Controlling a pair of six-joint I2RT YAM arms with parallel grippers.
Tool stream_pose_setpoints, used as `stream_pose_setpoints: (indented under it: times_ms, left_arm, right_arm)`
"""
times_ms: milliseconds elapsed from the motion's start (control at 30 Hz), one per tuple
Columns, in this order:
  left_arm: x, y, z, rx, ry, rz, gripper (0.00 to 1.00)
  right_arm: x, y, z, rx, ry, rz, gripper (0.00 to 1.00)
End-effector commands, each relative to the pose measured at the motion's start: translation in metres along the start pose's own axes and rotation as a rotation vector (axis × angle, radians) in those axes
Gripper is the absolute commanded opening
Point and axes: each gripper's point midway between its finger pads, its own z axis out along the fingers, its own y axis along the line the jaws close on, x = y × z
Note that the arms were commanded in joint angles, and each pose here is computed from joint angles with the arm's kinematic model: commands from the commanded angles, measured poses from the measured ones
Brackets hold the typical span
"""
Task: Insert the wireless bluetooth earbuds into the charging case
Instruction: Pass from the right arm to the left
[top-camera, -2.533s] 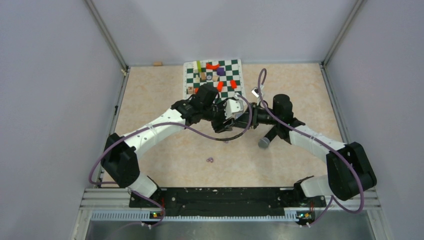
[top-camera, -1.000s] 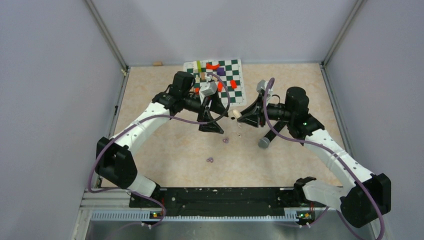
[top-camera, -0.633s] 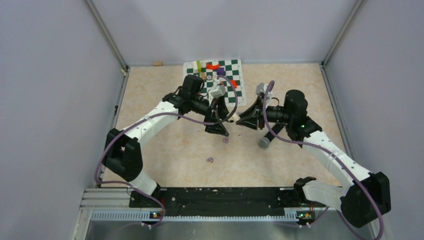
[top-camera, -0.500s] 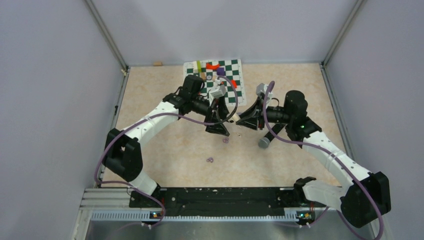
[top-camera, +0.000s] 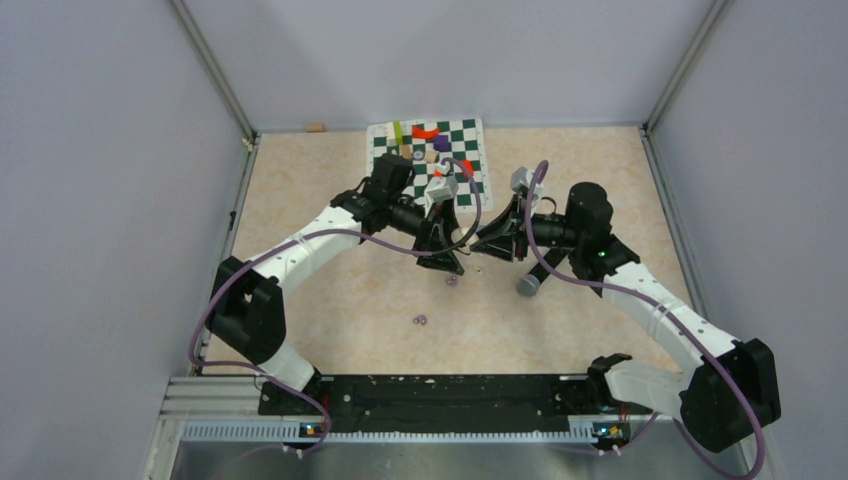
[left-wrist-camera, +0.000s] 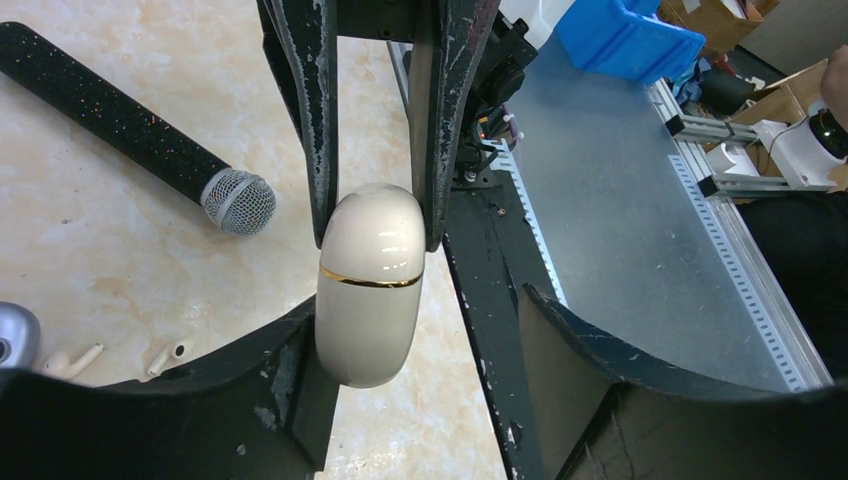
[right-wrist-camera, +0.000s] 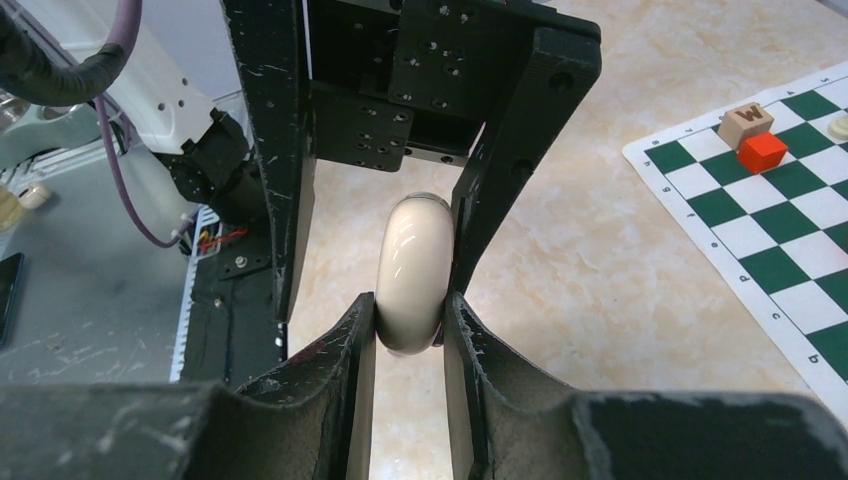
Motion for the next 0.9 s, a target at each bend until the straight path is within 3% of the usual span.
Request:
stream_pose_setpoints:
  times_ms: [0,133,467,867]
  left_arm:
    - [-0.0120,-0.0091,-0.0007,0.013,-0.019,0.068,0.65]
    - [-0.0132,-0.0086,-0.0015,-0.001,-0.018,0.080,0.59]
    - [-0.0148,-0.0086,-0.0021,-0.010,-0.018,0.090,0.59]
    - [-0.0144,-0.0065,-0.0017,-0.013,-0.017,0.086,0.22]
  right_arm:
    - [-0.0030,0.0090,0.0036,-0.055,-0.016,-0.027,0.15]
    - [-0.0009,0.0106,0.0032,-0.062,-0.010,-0.020,0.15]
    - [0.0011,0.0134,0.0026,-0.074,-0.009,-0.006,0.15]
    - [0.0048,0.0110,0.0024,-0.063,-0.004,-0.013,0.15]
